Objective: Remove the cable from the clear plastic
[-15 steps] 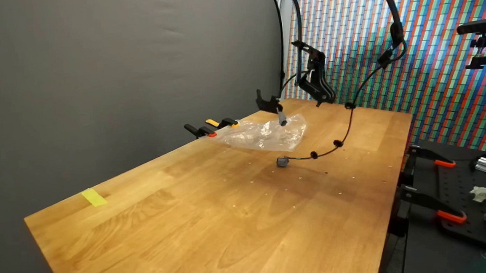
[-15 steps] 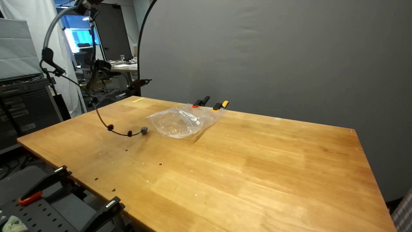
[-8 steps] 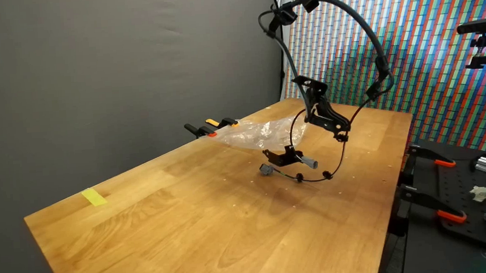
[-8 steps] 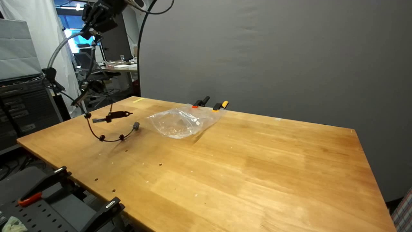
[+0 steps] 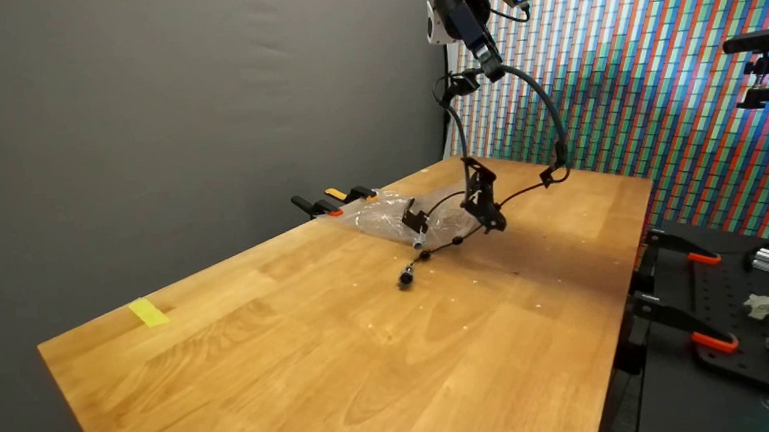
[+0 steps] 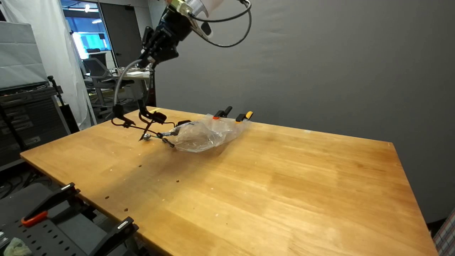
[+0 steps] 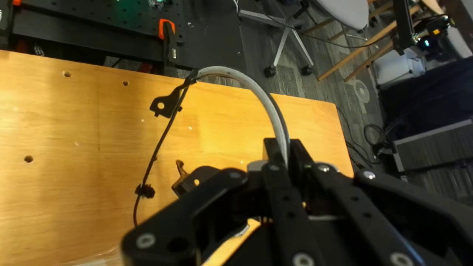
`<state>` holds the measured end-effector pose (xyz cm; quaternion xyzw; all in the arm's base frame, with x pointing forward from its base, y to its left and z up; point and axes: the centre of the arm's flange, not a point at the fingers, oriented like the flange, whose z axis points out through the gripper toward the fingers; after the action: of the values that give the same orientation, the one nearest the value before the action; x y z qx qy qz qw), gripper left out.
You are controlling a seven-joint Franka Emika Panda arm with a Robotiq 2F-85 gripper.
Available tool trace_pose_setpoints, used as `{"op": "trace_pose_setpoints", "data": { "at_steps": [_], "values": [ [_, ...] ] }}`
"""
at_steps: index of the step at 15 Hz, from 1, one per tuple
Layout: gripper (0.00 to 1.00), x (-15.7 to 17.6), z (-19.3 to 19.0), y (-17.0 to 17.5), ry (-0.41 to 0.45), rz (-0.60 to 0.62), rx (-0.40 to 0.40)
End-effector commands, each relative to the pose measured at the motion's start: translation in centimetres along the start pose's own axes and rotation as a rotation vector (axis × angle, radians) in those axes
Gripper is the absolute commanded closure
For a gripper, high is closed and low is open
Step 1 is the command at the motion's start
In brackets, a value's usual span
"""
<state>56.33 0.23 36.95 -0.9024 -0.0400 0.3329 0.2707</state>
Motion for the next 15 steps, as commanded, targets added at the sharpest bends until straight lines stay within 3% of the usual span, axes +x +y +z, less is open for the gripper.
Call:
{"op": "trace_pose_setpoints", "data": {
  "at_steps": [1,8,15],
  "values": [
    [0.89,-0.5,-0.7,6.2,0.048,0.019,0.099],
    [0.89,-0.3,0.3,14.1,0.098,0.088,0.121],
    [0.87,-0.6,2.8,18.0,0.138,0.181,0.017]
  ]
}}
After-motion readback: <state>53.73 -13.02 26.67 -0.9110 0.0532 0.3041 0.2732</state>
